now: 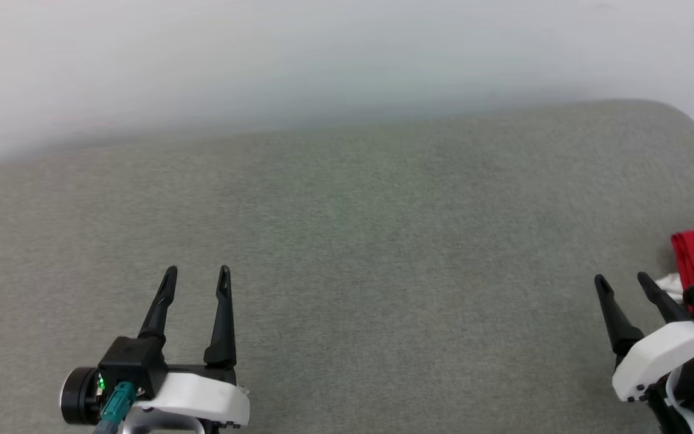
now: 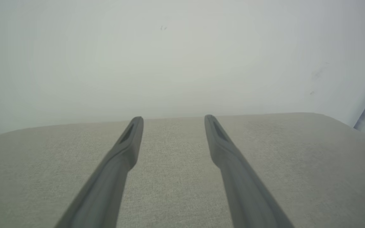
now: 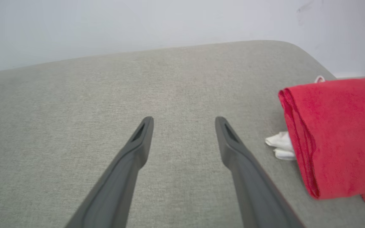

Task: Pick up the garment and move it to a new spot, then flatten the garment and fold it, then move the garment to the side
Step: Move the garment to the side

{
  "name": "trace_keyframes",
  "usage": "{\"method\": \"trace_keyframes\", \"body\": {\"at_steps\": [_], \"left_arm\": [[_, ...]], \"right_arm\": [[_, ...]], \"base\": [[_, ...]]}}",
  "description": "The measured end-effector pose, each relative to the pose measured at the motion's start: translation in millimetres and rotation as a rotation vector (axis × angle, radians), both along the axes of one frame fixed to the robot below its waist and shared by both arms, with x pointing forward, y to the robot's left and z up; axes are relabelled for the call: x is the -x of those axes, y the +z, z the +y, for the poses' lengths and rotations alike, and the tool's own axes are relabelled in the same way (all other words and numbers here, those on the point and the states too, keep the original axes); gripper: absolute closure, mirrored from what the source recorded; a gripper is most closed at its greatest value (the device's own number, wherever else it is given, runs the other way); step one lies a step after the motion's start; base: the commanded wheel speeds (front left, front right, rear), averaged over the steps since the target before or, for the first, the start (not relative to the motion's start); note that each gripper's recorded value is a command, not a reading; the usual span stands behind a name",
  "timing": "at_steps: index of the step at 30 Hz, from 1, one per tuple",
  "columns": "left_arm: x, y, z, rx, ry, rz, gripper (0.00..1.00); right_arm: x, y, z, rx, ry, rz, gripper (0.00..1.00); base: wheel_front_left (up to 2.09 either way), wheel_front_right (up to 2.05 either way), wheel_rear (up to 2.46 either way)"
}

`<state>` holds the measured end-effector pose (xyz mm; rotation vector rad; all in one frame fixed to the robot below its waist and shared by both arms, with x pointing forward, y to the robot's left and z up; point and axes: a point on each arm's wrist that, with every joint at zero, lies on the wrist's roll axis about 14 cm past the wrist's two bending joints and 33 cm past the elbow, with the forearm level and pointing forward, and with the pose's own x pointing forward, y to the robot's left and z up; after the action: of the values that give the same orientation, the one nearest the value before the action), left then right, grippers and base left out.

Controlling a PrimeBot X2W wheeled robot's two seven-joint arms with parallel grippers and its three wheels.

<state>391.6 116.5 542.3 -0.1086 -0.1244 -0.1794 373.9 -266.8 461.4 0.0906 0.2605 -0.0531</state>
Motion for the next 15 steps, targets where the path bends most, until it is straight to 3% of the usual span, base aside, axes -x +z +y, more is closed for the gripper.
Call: {"method": "trace_keyframes", "body": {"at_steps": [9, 15], "left_arm": [[37, 0, 53, -0.027, 0.156, 0.003, 0.0], [53, -3, 65, -0.056, 0.178, 0.006, 0.0]], "right_arm": [[10, 49, 62, 0.008, 0.123, -0.2, 0.0], [27, 68, 76, 0.016, 0.14, -0.258, 0.0]], "base": [[0.0, 0.0, 0.0], [0.0, 0.0, 0.0]]}}
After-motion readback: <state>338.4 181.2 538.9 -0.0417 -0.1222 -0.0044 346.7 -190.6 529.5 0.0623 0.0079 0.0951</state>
